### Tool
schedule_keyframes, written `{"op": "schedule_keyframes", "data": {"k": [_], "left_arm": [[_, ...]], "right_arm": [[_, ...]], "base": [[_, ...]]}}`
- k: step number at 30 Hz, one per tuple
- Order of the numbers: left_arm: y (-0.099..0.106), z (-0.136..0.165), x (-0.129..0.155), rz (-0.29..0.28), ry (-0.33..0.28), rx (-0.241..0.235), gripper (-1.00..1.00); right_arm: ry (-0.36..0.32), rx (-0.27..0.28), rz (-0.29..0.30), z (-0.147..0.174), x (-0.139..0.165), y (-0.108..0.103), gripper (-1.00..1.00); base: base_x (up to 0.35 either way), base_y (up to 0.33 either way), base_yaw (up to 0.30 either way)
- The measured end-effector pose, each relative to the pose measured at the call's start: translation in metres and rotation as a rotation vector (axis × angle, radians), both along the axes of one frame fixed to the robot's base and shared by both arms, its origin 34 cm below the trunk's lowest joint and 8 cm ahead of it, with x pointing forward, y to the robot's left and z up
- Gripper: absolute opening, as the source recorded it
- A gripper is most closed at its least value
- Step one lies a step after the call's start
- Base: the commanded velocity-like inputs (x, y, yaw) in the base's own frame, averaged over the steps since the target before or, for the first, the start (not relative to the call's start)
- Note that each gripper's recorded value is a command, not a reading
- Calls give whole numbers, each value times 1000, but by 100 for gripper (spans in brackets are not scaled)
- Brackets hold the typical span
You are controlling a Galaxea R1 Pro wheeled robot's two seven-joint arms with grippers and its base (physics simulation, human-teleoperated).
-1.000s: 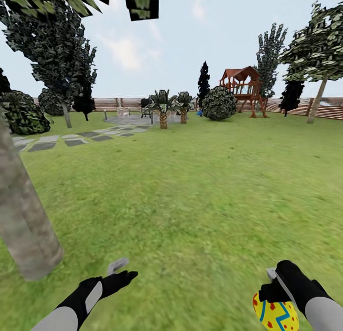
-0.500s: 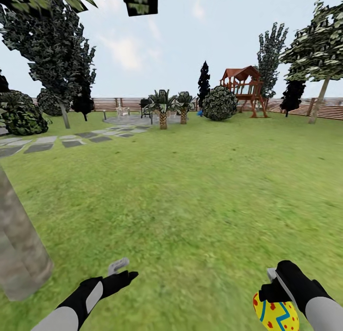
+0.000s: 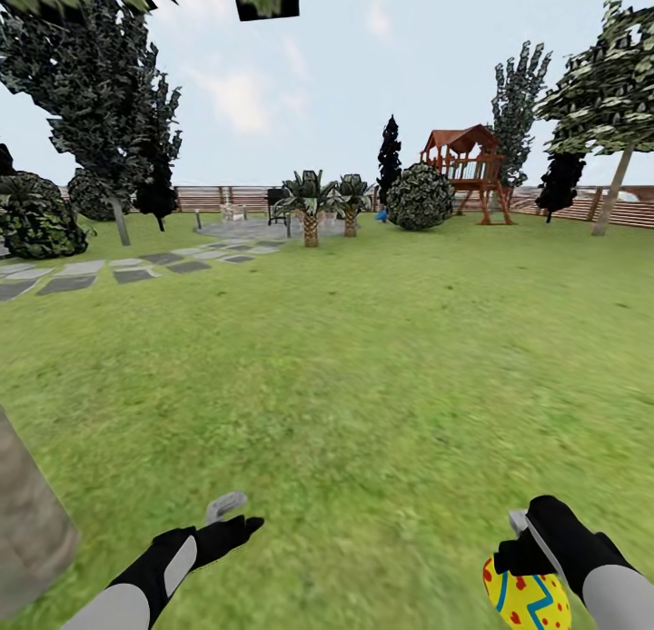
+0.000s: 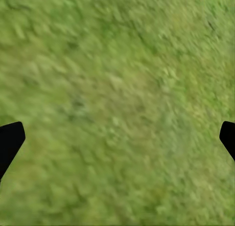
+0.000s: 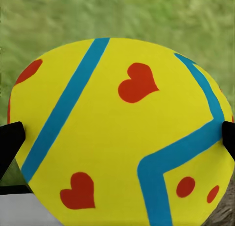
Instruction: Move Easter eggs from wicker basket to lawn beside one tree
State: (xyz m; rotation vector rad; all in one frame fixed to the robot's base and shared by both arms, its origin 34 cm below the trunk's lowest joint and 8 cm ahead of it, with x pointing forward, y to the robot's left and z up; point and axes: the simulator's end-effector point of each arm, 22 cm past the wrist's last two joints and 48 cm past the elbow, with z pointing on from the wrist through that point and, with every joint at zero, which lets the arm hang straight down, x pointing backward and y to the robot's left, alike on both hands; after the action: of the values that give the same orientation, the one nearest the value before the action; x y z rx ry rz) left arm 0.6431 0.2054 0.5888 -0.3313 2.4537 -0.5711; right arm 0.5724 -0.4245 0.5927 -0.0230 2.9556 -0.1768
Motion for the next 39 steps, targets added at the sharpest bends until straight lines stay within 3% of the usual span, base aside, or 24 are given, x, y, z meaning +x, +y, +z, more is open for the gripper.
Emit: {"op": "schedule_keyframes", "data": {"k": [39], "left_arm": [[-2,0,0,-6,0,-1,100]], "right_arm": [[-2,1,-1,0,0,0,-100]], "base": [[341,0,0]]}}
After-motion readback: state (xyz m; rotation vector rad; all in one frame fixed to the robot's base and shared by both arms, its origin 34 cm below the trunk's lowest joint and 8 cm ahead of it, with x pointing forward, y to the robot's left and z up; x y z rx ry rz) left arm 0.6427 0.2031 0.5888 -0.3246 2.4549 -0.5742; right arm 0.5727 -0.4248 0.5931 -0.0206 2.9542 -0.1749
